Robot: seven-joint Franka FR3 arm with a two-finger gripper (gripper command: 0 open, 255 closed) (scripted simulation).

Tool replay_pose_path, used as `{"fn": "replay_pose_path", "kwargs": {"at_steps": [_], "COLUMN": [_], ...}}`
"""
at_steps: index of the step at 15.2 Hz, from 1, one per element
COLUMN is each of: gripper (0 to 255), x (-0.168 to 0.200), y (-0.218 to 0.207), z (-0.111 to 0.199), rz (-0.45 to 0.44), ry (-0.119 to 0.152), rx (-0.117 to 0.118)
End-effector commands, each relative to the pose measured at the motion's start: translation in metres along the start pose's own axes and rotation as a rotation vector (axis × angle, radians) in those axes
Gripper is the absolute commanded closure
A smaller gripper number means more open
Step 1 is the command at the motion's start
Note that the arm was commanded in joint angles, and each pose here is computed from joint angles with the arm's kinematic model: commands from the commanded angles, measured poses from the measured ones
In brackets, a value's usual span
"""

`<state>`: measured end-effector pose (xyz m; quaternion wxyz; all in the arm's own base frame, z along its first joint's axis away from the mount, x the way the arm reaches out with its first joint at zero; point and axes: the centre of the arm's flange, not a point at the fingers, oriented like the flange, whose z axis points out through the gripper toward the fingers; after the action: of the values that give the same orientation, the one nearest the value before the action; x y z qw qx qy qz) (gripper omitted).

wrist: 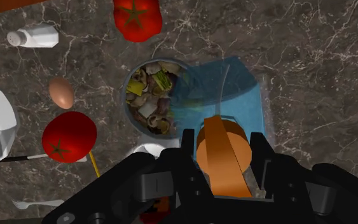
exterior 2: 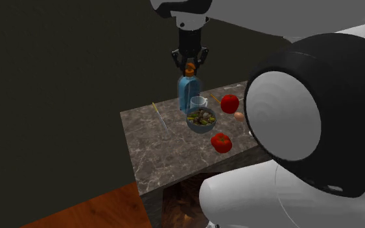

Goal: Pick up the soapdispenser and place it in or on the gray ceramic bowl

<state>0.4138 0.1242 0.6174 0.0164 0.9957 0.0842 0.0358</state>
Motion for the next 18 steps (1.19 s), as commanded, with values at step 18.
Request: {"fn": "replay_pose_path", "kwargs": {"at_steps": [18], "gripper": [255], "x": [0.077], "y": [0.097], "z": [0.009], "rz": [0.000], "ry": [0.000], "rx": [-0.001]}}
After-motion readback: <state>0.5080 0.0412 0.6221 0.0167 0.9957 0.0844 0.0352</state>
